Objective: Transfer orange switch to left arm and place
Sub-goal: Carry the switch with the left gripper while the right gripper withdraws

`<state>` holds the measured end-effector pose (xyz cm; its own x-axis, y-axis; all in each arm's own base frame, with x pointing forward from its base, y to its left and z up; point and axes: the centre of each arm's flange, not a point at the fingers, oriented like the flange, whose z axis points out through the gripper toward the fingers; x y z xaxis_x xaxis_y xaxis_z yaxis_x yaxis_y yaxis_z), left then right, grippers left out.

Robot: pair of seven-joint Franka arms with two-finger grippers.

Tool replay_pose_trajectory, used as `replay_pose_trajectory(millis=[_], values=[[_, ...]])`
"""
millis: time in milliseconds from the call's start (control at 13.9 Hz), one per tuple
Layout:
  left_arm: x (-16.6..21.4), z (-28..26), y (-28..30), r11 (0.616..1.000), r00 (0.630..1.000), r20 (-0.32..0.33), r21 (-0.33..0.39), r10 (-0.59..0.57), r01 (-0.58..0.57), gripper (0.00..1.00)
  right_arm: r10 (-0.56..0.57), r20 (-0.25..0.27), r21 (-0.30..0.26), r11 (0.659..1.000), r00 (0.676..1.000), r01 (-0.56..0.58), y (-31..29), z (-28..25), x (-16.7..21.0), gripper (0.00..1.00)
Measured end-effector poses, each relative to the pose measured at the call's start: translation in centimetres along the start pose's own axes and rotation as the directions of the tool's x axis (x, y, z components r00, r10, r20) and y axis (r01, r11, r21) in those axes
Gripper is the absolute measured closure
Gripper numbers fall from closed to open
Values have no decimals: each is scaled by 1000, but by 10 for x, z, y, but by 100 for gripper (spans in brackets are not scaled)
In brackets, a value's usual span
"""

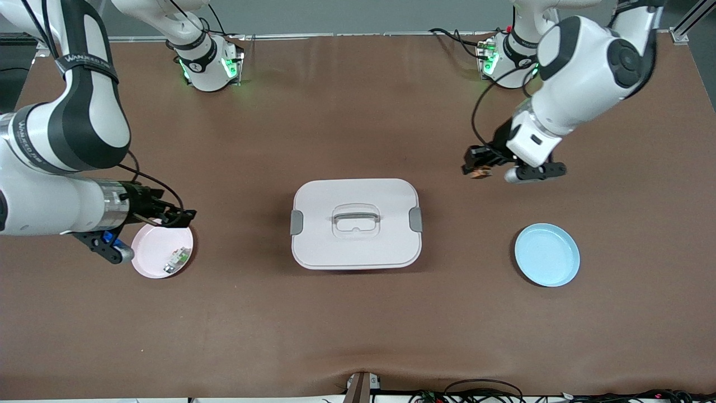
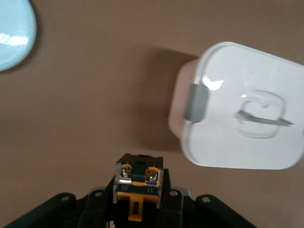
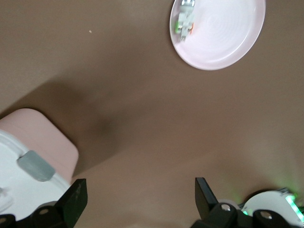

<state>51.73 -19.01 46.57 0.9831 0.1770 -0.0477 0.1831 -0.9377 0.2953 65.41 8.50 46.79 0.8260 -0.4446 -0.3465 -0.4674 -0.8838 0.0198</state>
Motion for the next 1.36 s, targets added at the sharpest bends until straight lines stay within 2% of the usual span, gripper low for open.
replay_pose_trajectory(millis=[287, 359, 575, 862, 1078, 1365], values=[[30, -17, -68, 991, 997, -18, 110, 77, -74, 66, -157, -40, -46, 987, 987, 155, 55, -11, 34, 0], [37, -22, -86, 987, 996, -22, 133, 90, -86, 66, -198, -63, -59, 979, 978, 194, 68, -15, 43, 0], [55, -37, -138, 977, 993, -36, 186, 111, -102, 66, -301, -141, -94, 952, 943, 290, 84, -20, 62, 0], [79, -51, -191, 971, 995, -54, 228, 82, -68, 66, -416, -162, -130, 908, 895, 398, 107, -24, 77, 0], [97, -48, -204, 965, 997, -72, 261, 6, 13, 66, -490, -197, -160, 870, 849, 466, 139, -54, 75, 0], [122, -51, -215, 945, 968, -138, 225, -210, 237, 66, -488, -263, -164, 873, 832, 460, 162, -95, 54, 0]])
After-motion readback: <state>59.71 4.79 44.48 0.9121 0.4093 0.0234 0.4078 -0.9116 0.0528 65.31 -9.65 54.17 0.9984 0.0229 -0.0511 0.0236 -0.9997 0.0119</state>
